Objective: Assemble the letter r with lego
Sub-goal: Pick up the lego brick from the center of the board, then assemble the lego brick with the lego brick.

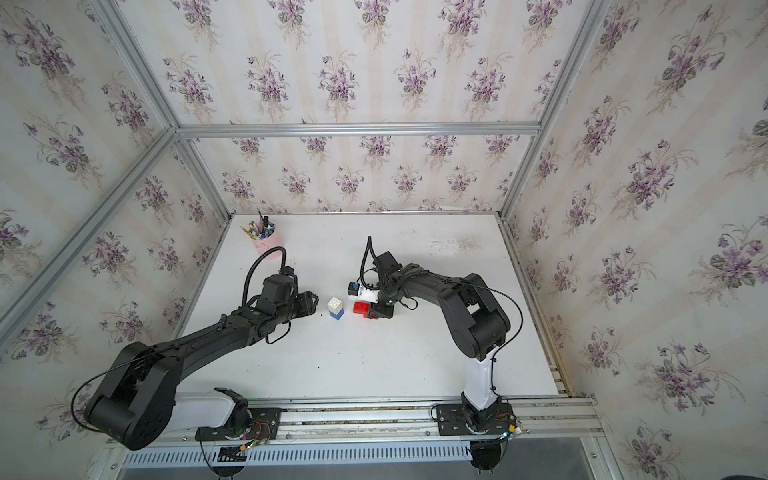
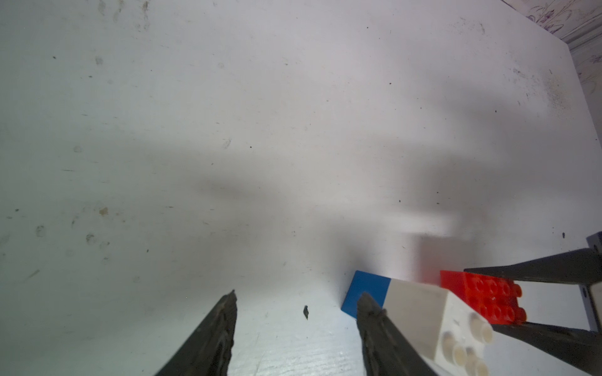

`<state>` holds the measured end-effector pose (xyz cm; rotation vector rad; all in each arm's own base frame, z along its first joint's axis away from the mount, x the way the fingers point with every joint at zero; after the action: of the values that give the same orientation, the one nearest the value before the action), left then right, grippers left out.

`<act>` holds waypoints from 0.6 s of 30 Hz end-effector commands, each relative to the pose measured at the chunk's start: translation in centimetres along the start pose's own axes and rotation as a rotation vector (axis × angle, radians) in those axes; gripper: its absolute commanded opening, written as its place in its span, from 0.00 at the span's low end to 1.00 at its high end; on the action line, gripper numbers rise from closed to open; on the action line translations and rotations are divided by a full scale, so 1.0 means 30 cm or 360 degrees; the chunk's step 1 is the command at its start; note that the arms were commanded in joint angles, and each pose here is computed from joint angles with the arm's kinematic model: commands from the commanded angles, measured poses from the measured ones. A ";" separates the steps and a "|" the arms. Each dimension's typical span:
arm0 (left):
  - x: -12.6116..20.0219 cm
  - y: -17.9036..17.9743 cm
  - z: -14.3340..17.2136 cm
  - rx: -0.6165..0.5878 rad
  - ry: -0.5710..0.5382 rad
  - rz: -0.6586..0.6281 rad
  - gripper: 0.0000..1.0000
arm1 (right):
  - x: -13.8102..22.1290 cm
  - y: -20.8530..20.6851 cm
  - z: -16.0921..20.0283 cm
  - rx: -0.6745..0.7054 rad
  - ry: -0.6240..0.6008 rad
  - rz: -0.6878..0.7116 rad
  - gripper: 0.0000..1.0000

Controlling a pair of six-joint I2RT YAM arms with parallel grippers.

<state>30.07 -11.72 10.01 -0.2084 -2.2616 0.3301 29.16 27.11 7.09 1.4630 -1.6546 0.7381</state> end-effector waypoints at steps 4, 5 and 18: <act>0.030 -0.015 -0.042 -0.0011 -0.0063 0.0018 0.61 | 0.112 0.026 -0.087 0.0042 -0.0271 0.0104 0.28; 0.039 -0.018 -0.048 -0.0014 -0.0070 0.0019 0.61 | 0.128 0.038 -0.089 0.0049 -0.0299 0.0111 0.29; 0.262 -0.072 -0.218 -0.0080 -0.0358 0.0047 0.63 | 0.407 0.145 -0.158 0.0104 -0.1052 0.0527 0.00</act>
<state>30.10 -11.07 19.96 -0.2597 -2.4839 0.3494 24.75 24.70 16.60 1.5341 -2.2264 0.5470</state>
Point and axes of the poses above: each gripper's point midway between its finger pads, its own x axis back along the fingers, its own y axis along the line the jaws close on, z = x × y, the point moved 4 cm from there along x, back along the fingers, and after that the axes turned 5 degrees about -x, right-handed, at the moved point
